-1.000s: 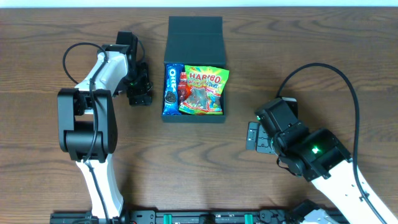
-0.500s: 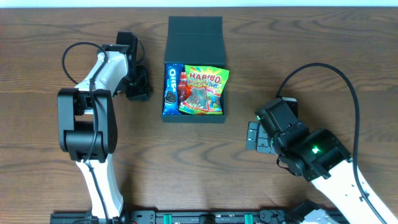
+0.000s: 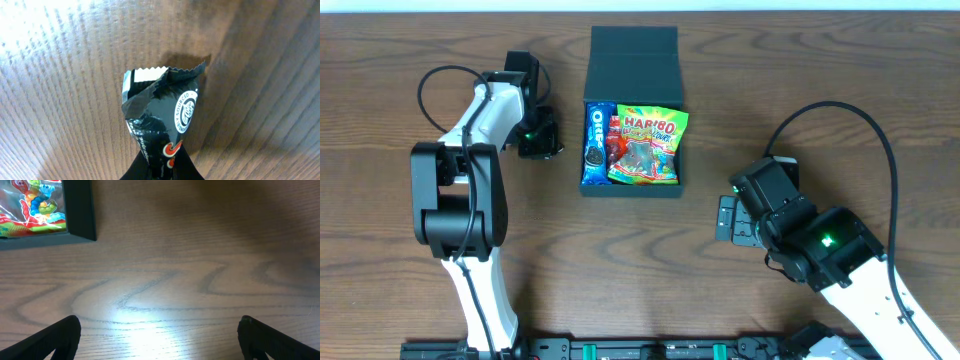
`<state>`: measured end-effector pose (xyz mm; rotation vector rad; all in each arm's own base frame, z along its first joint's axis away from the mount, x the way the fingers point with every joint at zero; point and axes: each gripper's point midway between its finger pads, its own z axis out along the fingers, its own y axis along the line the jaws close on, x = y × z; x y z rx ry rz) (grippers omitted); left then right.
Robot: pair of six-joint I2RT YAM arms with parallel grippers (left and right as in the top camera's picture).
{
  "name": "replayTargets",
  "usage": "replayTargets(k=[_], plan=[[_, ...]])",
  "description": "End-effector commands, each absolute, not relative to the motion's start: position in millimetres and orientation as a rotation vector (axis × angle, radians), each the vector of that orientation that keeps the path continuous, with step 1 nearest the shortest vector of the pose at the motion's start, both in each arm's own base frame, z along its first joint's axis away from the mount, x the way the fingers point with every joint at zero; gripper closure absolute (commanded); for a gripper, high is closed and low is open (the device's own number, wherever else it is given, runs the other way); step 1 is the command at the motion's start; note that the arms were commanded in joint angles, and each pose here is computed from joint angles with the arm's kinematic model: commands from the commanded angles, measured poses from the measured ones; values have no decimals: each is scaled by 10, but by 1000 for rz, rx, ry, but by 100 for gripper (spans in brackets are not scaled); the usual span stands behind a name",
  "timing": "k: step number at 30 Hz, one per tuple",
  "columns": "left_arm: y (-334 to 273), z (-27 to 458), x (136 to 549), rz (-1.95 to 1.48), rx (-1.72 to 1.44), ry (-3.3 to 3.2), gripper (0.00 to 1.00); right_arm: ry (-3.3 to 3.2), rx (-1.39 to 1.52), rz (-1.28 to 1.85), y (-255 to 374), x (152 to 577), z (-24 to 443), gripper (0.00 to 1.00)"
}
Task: Pack container
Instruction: 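Lift the black snack bar and lower it into the box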
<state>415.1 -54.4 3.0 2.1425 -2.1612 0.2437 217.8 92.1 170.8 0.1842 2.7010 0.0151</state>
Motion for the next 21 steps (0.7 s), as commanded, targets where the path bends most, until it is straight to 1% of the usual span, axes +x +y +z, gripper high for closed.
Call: replayTargets(k=[1, 4, 7, 14, 17, 19, 21], plan=[[-439, 177, 4252, 240, 1998, -2403, 94, 2690, 195, -3, 899, 2186, 1710, 1], [-313, 501, 4310, 201, 1923, -2597, 94, 2678, 200, -25, 869, 2202, 1719, 1], [-317, 884, 4396, 272, 1691, -2853, 94, 2666, 203, -21, 876, 2227, 1731, 1], [-369, 1568, 4227, 332, 1383, -3125, 94, 2649, 207, -19, 881, 2261, 1748, 1], [-615, 1874, 4151, 401, 1106, -3297, 94, 2643, 209, -29, 867, 2269, 1753, 1], [-909, 2012, 4067, 436, 821, -3406, 94, 2638, 212, -38, 855, 2275, 1757, 1], [-1234, 2049, 3948, 459, 548, -3451, 94, 2639, 211, -38, 854, 2274, 1757, 1]])
